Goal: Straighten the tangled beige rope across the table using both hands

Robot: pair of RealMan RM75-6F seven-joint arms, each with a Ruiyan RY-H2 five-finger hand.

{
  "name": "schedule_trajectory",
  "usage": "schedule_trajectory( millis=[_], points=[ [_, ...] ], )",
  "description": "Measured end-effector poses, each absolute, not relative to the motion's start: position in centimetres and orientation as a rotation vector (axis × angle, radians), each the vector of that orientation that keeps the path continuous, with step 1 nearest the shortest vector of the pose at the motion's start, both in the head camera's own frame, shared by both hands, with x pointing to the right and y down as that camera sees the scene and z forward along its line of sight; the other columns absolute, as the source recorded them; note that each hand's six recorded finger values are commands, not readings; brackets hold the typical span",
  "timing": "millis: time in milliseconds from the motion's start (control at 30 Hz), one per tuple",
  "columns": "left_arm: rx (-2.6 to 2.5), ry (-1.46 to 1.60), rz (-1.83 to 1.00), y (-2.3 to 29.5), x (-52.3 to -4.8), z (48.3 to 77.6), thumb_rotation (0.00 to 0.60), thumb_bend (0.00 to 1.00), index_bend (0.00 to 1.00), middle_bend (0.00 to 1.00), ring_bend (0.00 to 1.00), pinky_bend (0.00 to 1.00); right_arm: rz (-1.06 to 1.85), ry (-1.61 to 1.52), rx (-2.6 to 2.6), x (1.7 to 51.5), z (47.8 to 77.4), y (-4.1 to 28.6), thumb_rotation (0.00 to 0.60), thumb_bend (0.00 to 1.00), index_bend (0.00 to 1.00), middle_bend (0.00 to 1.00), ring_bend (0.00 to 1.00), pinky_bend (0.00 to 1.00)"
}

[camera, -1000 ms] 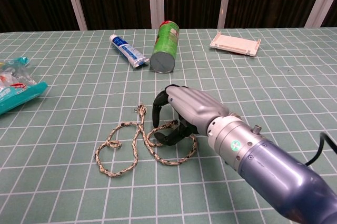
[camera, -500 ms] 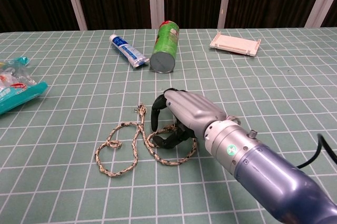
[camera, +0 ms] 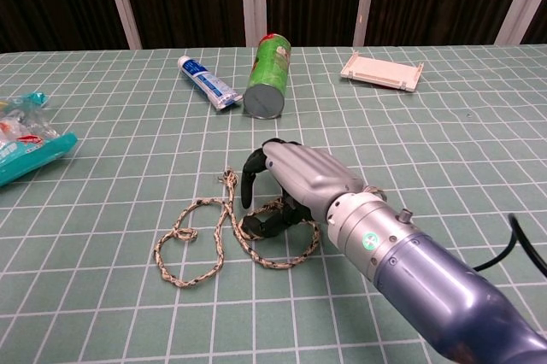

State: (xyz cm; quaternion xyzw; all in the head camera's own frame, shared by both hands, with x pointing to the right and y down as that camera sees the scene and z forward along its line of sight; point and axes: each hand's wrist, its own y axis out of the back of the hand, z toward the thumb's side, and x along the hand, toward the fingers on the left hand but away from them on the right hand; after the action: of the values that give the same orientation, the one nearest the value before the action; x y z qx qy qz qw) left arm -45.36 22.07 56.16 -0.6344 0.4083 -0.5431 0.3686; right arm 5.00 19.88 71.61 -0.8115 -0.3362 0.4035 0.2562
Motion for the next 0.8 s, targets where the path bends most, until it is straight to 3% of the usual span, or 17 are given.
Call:
schedule_trajectory(
  millis=[800],
  points=[
    [-1.634,1.048,-1.394,22.13,-45.28,56.15,0.600,0.05,0.06,0.00,0.00,0.00,1.115,-0.912,-2.205,5.13,71.73,20.19,0.600,0.44,0.64,0.27,0.00,0.00]
  ],
)
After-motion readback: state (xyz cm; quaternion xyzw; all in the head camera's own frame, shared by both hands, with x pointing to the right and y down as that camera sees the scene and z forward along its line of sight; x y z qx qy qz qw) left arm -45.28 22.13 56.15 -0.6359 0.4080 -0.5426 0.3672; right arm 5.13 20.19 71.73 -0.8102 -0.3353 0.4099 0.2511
